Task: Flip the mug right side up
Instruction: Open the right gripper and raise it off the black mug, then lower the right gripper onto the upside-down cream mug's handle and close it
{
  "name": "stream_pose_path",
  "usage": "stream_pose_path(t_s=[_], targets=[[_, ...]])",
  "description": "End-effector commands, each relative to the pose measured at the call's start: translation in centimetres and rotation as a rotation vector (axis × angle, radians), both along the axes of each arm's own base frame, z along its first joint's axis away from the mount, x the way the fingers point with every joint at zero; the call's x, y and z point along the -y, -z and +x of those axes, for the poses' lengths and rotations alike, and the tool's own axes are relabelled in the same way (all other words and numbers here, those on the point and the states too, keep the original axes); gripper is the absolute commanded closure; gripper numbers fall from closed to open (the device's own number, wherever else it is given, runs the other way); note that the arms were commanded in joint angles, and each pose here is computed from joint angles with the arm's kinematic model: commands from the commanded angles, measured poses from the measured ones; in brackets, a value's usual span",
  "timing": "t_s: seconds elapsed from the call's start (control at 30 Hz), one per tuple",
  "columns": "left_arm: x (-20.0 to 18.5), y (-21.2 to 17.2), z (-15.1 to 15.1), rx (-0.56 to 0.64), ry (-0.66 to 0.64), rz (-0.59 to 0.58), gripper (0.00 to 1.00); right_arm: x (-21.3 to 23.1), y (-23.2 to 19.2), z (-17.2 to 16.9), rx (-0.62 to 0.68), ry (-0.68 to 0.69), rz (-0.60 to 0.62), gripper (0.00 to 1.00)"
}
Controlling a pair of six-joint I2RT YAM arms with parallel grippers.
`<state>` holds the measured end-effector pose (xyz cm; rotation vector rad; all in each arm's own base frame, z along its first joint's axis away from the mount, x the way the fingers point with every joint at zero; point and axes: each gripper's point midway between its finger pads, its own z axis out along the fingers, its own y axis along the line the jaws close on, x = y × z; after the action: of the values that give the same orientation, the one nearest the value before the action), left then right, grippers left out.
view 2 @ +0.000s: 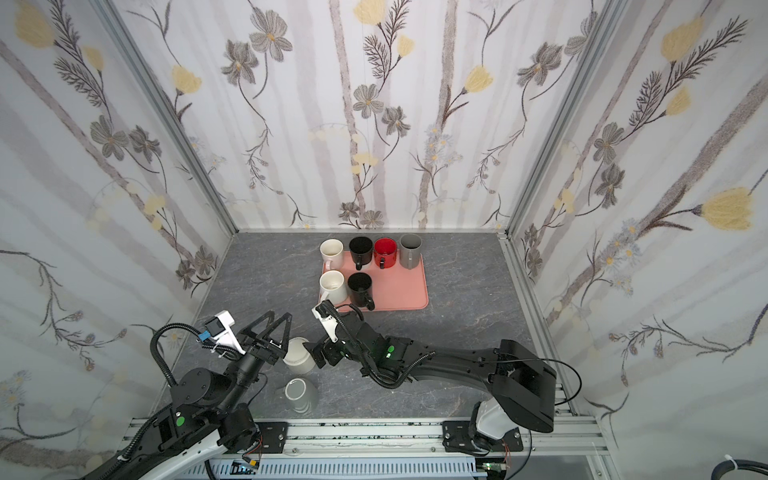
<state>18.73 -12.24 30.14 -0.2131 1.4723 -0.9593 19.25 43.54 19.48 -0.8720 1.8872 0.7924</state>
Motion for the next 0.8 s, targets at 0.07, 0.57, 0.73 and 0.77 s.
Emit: stream_pose_path(t_s=[0.07,0.57,0.73,0.77], targets=[[-0.5,-0.4,0.0,-0.01,-0.017,-0.027,0.0,-3.2,1.5,-0.3,-0.005,-0.075,-0.045,0.0],[-2.5,-0.9,-0.5,-0.003,-0.061,-0.043,0.0,-8.5,9.0,0.3,-0.111,-0.156,-0.285,0.0],[-3.0,-0.9,-0.7,0.001,-0.075,-0.047,0.0,-8.8,10.8,0.2,-0.131,-0.171,-0.358,0.0],[-3.1,-0.9,-0.7,0.003,-0.078,-0.049,0.0,-8.8,11.1,0.2,-0.132,-0.172,-0.369,0.0]])
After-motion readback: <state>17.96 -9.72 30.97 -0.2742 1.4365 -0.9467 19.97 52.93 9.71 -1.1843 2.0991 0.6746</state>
